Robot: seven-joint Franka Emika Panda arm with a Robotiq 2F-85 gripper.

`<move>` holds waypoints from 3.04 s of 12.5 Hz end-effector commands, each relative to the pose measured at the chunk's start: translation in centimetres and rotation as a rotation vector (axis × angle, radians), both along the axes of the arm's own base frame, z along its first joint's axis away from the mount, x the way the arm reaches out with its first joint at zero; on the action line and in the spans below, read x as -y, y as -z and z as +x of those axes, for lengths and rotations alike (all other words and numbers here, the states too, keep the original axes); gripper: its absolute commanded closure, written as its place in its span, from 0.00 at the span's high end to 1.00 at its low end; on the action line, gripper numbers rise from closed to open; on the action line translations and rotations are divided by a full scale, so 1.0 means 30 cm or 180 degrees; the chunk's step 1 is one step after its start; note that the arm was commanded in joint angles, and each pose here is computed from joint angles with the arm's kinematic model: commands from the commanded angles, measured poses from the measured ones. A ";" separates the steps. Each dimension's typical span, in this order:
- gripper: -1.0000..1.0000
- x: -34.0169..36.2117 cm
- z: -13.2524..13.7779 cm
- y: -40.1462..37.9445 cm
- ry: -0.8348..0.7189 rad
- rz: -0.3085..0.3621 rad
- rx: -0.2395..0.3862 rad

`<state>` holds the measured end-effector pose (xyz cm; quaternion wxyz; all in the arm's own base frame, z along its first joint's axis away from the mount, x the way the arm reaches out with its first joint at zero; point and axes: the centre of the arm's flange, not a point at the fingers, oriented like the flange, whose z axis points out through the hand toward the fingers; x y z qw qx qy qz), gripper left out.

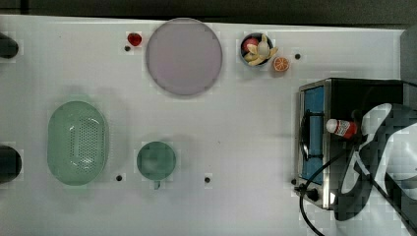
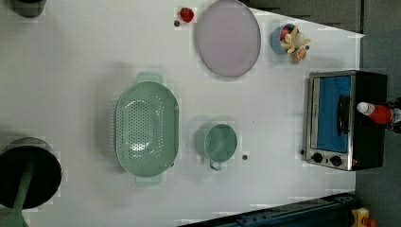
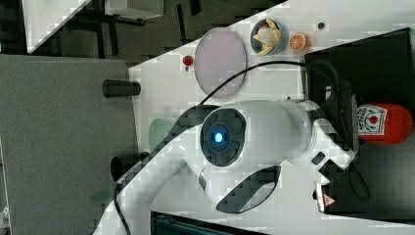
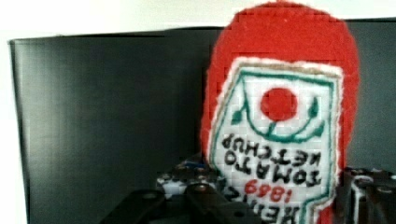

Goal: Pick Ketchup from oven and place it on table.

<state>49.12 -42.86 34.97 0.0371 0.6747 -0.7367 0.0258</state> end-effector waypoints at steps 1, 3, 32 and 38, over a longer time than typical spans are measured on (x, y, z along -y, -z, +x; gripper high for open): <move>0.62 -0.011 0.059 -0.151 -0.0161 -0.0125 0.0174; 0.62 -0.054 0.111 -0.288 -0.0447 -0.0234 0.0282; 0.62 -1.367 0.147 0.328 -0.1796 0.0434 -0.0642; 0.97 -1.379 0.120 0.541 -0.1843 0.0293 -0.0595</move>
